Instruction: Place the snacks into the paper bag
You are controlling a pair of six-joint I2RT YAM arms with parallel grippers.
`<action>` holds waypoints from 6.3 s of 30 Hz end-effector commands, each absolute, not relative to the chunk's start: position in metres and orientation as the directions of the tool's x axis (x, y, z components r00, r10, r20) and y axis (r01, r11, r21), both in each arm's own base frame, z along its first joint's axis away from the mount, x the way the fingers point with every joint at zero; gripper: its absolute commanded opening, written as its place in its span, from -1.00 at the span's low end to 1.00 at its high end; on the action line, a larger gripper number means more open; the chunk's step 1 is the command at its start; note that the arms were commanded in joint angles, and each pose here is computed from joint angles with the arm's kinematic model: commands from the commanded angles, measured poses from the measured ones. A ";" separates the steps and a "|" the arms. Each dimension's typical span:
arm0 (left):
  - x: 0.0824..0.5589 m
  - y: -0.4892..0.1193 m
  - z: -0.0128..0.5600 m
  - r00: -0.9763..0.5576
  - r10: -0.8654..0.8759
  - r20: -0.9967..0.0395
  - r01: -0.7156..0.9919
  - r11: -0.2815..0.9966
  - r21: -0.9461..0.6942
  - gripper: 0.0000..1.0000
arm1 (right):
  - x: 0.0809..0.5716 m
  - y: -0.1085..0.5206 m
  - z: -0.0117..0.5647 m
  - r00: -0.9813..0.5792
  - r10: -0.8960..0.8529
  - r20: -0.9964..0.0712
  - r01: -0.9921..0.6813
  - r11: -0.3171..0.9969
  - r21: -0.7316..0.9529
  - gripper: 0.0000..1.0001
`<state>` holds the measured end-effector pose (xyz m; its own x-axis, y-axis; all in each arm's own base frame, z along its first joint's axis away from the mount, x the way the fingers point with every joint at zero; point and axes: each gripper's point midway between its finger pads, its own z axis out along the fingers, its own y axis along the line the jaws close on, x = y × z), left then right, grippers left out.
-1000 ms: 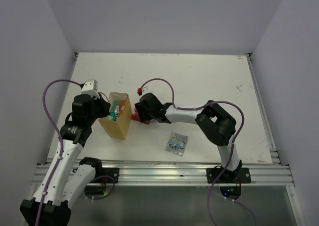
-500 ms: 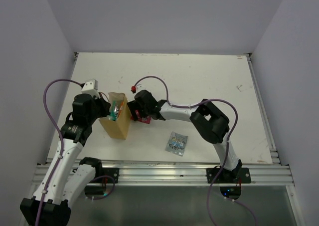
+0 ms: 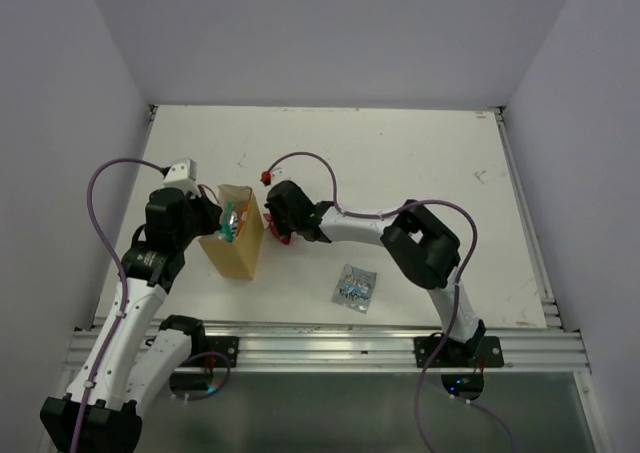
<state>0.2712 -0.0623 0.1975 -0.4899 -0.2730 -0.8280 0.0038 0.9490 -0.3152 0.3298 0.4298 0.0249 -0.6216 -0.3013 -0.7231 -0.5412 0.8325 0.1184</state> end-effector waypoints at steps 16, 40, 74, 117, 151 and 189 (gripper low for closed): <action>0.272 -0.069 0.202 -0.477 -0.275 -0.835 0.037 0.943 -0.331 -1.00 | 0.330 0.392 0.293 -0.277 -0.212 -0.937 -0.460 0.885 -0.064 -1.00; 0.273 -0.070 0.201 -0.482 -0.272 -0.833 0.039 0.943 -0.331 -1.00 | 0.281 0.527 0.280 -0.384 -0.108 -0.917 -0.756 0.606 0.246 -1.00; 0.273 -0.071 0.201 -0.482 -0.273 -0.832 0.047 0.941 -0.336 -1.00 | 0.215 0.293 0.199 -0.487 -0.189 -0.853 -0.380 0.925 0.012 0.73; 0.273 -0.072 0.198 -0.490 -0.271 -0.828 0.049 0.940 -0.337 -1.00 | 0.155 0.256 -0.006 -0.781 -0.199 -0.592 -0.289 0.955 0.059 -0.96; 0.272 -0.076 0.200 -0.489 -0.266 -0.831 0.072 0.937 -0.342 -1.00 | 0.277 0.492 0.270 -0.279 -0.307 -0.910 -0.634 0.770 -0.066 -1.00; 0.272 -0.074 0.197 -0.499 -0.269 -0.824 0.057 0.938 -0.341 -1.00 | 0.254 0.498 0.203 -0.373 -0.507 -0.777 -0.716 0.690 -0.106 -0.51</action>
<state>0.2724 -0.0651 0.1976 -0.4871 -0.2721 -0.8299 0.0190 0.9467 -0.3216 0.2666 0.4931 0.1759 -0.4125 -0.5086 -0.7558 -0.6765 0.7266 -0.1197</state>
